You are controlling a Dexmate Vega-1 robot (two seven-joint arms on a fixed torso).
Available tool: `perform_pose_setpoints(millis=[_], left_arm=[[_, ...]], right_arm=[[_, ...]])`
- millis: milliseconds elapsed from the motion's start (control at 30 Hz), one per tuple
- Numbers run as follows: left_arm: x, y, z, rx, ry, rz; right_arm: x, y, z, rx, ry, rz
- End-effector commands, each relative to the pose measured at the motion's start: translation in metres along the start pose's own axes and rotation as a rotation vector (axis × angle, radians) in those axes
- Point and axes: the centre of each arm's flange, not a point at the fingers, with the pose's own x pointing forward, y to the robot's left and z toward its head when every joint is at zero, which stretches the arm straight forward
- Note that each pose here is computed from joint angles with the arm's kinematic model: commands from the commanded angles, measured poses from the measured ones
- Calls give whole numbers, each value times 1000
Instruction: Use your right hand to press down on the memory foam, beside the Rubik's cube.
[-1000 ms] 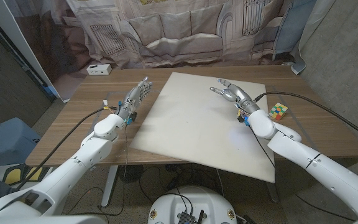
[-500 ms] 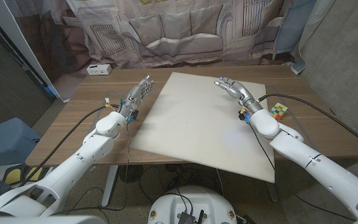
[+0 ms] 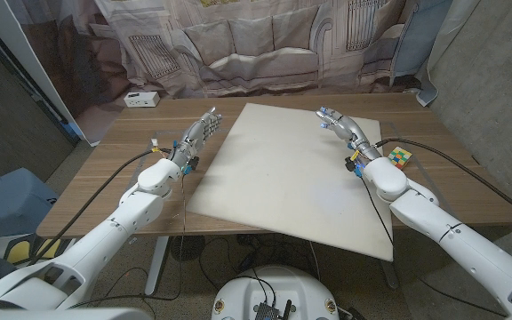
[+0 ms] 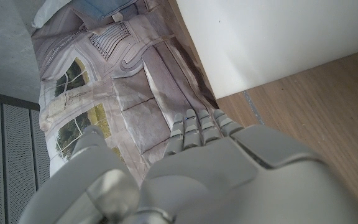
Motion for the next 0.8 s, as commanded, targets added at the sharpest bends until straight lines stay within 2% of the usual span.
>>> perform_pose_setpoints(millis=[33, 367, 600, 800], left_arm=[[1, 0, 2, 0, -10, -4], [0, -2, 2, -3, -19, -3], [0, -2, 2, 0, -14, -3], [0, -5, 3, 0, -14, -11]], right_arm=[[-4, -12, -12, 166, -5, -16], [-7, -23, -28, 298, 10, -27], [-12, -28, -37, 339, 13, -37], [-15, -29, -50, 400, 35, -9]])
